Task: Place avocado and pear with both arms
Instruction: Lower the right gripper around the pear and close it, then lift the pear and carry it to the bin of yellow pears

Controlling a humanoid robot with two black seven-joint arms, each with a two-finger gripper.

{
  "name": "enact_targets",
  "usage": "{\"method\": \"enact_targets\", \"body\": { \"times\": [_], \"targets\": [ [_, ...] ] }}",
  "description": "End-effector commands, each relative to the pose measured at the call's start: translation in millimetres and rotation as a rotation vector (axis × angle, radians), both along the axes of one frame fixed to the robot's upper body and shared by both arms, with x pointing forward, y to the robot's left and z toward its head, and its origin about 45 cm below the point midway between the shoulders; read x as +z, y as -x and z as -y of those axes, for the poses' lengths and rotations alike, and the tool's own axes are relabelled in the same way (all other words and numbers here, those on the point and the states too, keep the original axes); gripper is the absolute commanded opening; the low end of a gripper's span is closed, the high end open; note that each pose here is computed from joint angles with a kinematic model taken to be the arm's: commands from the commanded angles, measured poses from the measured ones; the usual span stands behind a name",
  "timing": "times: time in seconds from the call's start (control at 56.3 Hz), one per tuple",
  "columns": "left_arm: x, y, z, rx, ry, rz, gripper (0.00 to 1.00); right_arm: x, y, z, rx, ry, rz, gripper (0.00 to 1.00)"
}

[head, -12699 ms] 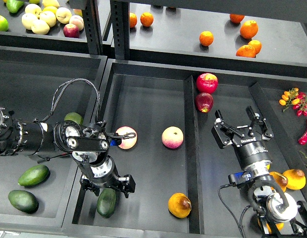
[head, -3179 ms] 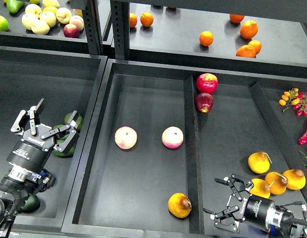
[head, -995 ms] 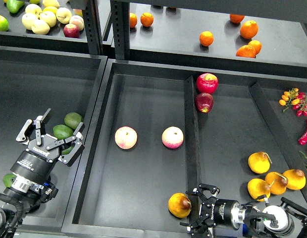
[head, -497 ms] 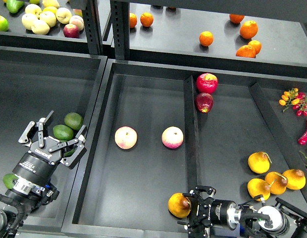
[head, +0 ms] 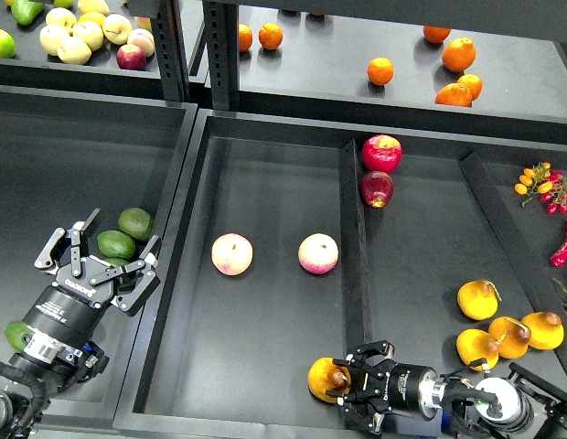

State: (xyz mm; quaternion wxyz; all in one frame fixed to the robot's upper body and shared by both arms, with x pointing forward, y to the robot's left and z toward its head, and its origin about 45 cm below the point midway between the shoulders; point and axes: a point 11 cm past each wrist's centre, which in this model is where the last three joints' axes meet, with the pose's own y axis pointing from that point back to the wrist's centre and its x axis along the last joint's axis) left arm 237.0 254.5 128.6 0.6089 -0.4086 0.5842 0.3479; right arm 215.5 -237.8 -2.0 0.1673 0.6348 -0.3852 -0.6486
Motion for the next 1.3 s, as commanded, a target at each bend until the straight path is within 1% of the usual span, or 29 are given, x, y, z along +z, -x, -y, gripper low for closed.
{"method": "enact_targets", "body": {
  "times": [0.0,0.071,0.355,0.426,0.462,0.657,0.799,0.924,1.048,1.279],
  "targets": [
    [-1,1,0,0.001,0.0,-0.003,0.99,1,-2,-1,-0.006,-0.007,0.006,0.26],
    [-1,1,0,0.001,0.0,-0.003,0.99,1,-1,-2,-0.001,-0.009,0.008,0.23],
    [-1,1,0,0.002,0.0,-0.004,0.99,7,-6,-6,-0.005,-0.031,0.023,0.22],
    [-1,1,0,0.001,-0.002,-0.004,0.99,10,-11,-7,-0.01,-0.04,0.034,0.22],
    [-1,1,0,0.001,-0.002,-0.004,0.99,16,-17,-8,-0.027,-0.053,0.051,0.22],
    [-1,1,0,0.001,-0.002,-0.004,0.99,31,-28,-14,-0.035,-0.087,0.091,0.22],
    [-1,1,0,0.001,-0.002,-0.004,0.99,47,-42,-6,-0.073,-0.109,0.139,0.22],
    [-2,1,-2,0.004,-0.004,-0.006,0.99,64,-52,3,-0.088,-0.117,0.186,0.22],
    [-2,1,-2,0.004,-0.004,-0.006,0.99,80,-56,24,-0.105,-0.089,0.209,0.22],
    [-2,1,-1,0.001,-0.003,-0.007,0.99,91,-45,73,-0.121,0.0,0.207,0.22]
  ]
}}
